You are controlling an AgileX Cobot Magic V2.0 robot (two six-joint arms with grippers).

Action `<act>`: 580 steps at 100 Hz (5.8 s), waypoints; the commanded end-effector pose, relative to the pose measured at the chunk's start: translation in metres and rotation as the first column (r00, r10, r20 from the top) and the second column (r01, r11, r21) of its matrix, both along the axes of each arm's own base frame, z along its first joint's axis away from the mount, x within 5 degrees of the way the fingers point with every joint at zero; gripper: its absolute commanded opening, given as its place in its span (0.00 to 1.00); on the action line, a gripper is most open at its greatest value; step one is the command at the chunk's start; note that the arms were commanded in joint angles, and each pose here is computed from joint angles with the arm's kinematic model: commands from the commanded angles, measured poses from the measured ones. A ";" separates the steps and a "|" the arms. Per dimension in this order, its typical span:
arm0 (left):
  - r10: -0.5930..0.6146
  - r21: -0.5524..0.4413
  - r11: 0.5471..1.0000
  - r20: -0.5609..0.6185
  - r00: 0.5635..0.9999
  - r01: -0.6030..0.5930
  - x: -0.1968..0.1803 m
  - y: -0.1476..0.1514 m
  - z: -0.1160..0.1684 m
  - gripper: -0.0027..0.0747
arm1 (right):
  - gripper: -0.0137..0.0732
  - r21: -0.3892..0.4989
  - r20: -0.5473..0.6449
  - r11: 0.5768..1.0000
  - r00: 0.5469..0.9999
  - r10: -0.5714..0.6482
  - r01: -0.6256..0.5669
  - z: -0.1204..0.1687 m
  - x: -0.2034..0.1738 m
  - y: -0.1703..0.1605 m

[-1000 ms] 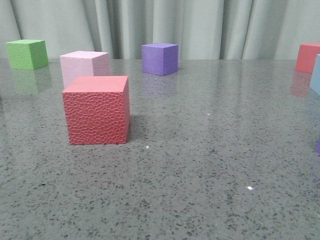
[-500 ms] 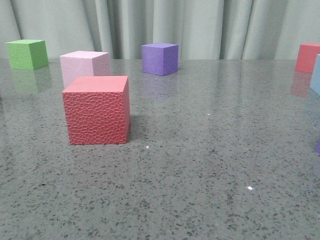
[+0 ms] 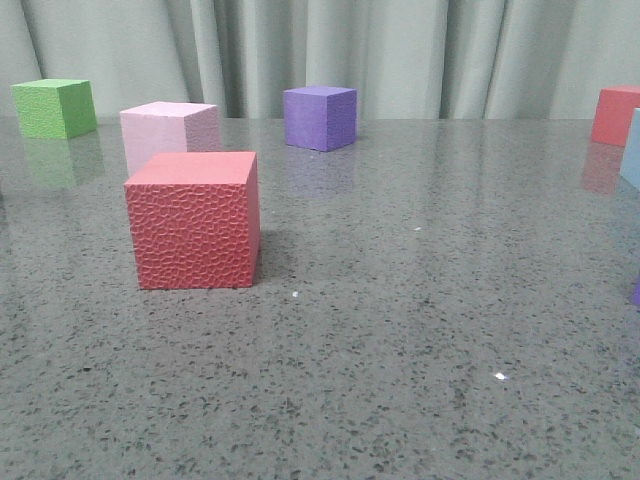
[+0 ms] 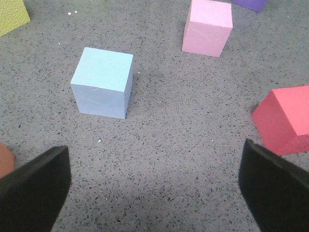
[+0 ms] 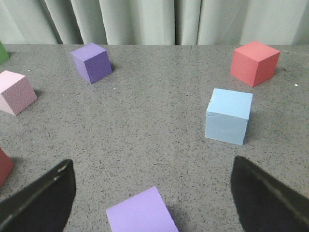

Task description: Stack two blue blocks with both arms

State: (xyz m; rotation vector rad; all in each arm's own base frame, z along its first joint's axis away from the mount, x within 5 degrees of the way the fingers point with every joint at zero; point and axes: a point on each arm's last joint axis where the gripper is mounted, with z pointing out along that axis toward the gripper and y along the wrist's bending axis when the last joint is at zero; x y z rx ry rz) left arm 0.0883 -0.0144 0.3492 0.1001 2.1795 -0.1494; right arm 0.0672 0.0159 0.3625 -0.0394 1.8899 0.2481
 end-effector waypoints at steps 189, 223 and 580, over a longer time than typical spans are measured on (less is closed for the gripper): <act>0.010 -0.030 1.000 0.077 0.997 -0.008 0.004 -0.001 0.014 0.90 | 0.90 -0.115 -0.426 0.955 0.855 -0.296 0.273 -0.023 0.271 -0.033; 0.010 -0.030 1.000 0.075 0.997 -0.008 0.003 -0.001 0.014 0.90 | 0.90 -0.131 -0.485 0.956 0.824 -0.293 0.263 -0.052 0.290 -0.033; 0.010 -0.030 1.000 0.075 0.997 -0.008 0.003 -0.001 0.014 0.90 | 0.60 -0.064 -0.537 0.998 0.843 -0.042 0.009 -0.014 0.306 0.204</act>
